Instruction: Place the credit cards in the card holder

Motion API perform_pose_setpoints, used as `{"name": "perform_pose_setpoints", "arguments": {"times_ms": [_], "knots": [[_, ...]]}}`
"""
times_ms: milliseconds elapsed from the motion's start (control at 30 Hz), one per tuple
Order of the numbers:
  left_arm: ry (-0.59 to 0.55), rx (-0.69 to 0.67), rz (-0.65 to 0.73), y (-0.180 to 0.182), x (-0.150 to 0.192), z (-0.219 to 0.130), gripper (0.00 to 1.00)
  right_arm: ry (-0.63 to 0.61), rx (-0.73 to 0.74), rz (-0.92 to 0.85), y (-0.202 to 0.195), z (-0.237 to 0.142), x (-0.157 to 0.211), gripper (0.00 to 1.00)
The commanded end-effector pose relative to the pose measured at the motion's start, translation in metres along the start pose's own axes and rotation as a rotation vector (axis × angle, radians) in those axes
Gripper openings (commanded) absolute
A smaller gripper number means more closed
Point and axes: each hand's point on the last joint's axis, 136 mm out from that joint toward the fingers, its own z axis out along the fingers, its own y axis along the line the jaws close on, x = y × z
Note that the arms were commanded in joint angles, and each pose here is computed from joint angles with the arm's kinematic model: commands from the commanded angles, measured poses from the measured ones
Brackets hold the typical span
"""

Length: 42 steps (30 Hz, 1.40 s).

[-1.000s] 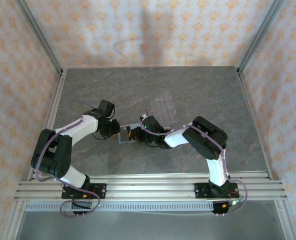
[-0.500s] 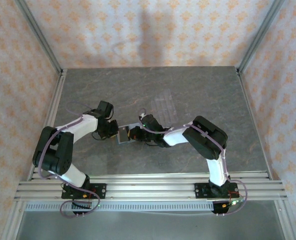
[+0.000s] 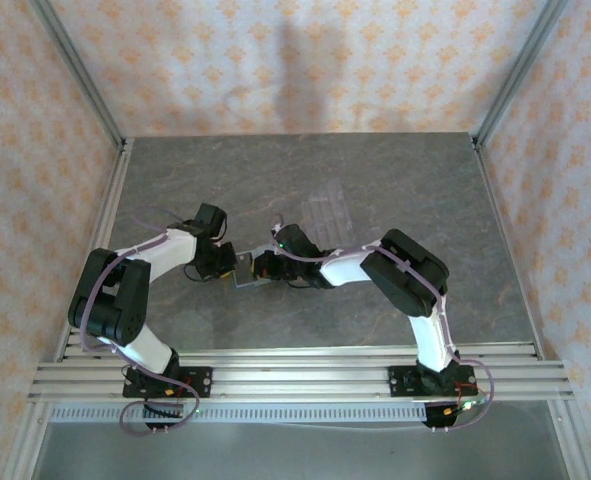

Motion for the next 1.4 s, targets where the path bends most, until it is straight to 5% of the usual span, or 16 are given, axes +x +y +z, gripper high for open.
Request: {"name": "perform_pose_setpoints", "arguments": {"times_ms": [0, 200, 367, 567, 833, 1367], "knots": [[0.027, -0.041, -0.006, 0.014, 0.008, 0.017, 0.0, 0.05, 0.002, -0.04, 0.003, 0.01, 0.011, 0.0], [0.028, -0.04, -0.005, 0.014, 0.01, 0.018, 0.0, 0.041, 0.009, -0.067, 0.01, 0.003, 0.01, 0.07], [0.025, -0.042, -0.005, 0.016, 0.012, 0.018, 0.0, -0.024, 0.13, -0.142, 0.016, -0.036, -0.008, 0.28], [0.022, -0.026, -0.013, 0.014, 0.012, 0.019, 0.0, -0.067, 0.28, -0.228, 0.017, -0.074, -0.022, 0.39], [0.019, -0.021, -0.002, 0.013, 0.013, 0.016, 0.0, -0.036, 0.528, -0.373, -0.011, -0.076, -0.027, 0.56], [0.017, -0.016, 0.001, 0.012, 0.013, 0.015, 0.0, -0.023, 0.901, -0.519, -0.062, -0.065, -0.022, 0.6]]}}
